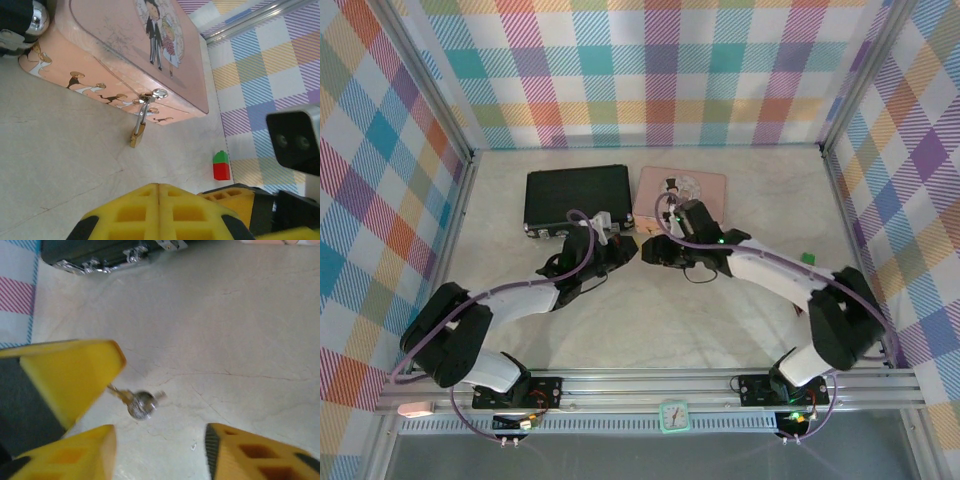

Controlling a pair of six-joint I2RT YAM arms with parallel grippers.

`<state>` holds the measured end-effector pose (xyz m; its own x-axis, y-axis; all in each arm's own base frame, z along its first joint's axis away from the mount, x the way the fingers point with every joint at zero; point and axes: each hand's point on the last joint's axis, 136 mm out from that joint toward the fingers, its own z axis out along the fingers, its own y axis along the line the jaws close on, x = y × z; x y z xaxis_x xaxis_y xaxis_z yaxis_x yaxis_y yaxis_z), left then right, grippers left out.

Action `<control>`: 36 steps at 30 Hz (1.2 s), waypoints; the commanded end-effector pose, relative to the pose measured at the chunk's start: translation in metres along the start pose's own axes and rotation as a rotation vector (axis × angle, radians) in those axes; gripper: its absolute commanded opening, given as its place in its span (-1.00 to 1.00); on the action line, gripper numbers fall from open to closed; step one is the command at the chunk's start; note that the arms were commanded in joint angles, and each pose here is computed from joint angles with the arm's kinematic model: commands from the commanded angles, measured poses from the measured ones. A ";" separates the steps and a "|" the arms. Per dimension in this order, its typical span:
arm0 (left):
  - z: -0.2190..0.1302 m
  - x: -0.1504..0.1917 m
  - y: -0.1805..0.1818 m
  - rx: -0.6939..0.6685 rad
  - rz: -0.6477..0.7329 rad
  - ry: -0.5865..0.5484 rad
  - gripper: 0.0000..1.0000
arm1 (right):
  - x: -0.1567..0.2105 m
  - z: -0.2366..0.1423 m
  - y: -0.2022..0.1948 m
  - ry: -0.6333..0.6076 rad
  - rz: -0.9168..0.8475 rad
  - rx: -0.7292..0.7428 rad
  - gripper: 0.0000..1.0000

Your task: Unlock the padlock with the key

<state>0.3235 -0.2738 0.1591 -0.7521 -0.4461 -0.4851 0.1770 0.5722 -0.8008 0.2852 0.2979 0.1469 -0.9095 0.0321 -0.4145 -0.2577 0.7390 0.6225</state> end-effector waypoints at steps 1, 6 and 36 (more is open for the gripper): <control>-0.014 -0.021 -0.039 0.054 0.187 -0.028 -1.00 | -0.036 -0.034 0.022 -0.166 -0.141 -0.114 0.47; -0.023 -0.026 -0.069 0.153 0.320 0.006 -1.00 | -0.039 -0.049 0.034 -0.078 -0.267 -0.237 0.55; -0.041 -0.036 -0.118 0.467 0.311 -0.034 -1.00 | -0.041 -0.080 0.071 -0.180 -0.260 -0.704 -0.16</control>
<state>0.3048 -0.2991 0.2708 -0.6339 -0.3072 -0.7098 0.6182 0.3503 -0.7037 0.2849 0.2924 0.2575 -0.7484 0.0745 -0.6591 -0.6409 0.1749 0.7475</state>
